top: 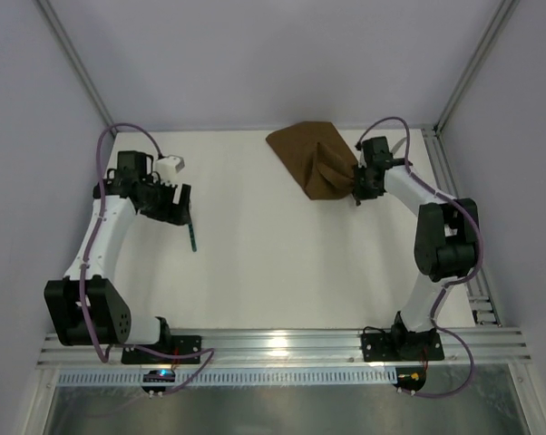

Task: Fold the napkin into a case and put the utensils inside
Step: Pick up the crumpled napkin from the corner of the board, then place the crumpled napkin at the center of the board.

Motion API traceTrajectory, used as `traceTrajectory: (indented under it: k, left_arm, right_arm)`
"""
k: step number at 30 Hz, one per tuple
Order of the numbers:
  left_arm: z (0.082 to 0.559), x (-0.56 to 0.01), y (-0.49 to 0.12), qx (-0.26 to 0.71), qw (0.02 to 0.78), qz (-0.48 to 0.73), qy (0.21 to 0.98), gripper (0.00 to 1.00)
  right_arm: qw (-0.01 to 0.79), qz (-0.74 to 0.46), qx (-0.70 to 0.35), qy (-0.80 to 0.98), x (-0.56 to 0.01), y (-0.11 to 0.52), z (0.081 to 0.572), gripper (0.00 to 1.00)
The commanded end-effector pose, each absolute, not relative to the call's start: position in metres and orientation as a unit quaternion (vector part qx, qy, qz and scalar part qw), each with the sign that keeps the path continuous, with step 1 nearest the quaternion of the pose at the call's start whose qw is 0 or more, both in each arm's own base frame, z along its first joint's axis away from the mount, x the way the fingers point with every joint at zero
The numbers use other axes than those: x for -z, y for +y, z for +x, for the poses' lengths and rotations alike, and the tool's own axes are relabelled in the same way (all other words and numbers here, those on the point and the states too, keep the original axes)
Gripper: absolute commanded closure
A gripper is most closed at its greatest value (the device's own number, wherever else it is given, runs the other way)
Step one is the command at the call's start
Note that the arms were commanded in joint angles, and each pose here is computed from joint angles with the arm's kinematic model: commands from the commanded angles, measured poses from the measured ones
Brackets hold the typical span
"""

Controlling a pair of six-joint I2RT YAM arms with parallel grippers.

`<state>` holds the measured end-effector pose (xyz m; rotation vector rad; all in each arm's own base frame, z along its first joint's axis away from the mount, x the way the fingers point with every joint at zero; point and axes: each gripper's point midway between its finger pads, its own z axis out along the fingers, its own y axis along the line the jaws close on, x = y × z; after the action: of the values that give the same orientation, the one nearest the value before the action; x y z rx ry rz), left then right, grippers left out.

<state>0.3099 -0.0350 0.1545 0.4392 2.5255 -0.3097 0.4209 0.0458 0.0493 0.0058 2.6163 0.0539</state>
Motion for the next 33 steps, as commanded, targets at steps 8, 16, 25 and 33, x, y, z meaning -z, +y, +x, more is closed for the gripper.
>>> traceTrajectory:
  k: [8, 16, 25, 33]
  left_arm:
    - [0.303, -0.232, -0.048, 0.141, 0.336, 0.169, 0.916, 0.21]
    - [0.31, -0.324, -0.041, 0.104, 0.43, 0.187, 0.877, 0.19]
    - [0.304, -0.313, -0.062, 0.157, 0.409, 0.221, 0.871, 0.25]
    - [0.224, -0.205, -0.151, 0.16, 0.214, 0.429, 0.863, 0.28]
  right_arm:
    - [0.448, -0.27, -0.331, 0.786, -0.36, 0.325, 0.344, 0.96]
    - [0.45, -0.244, -0.624, 0.591, -0.529, 0.382, 0.287, 0.96]
    - [0.389, -0.032, -0.598, 0.7, -0.384, 0.304, 0.362, 0.96]
    - [0.364, 0.131, -0.49, 0.781, -0.216, 0.203, 0.37, 0.96]
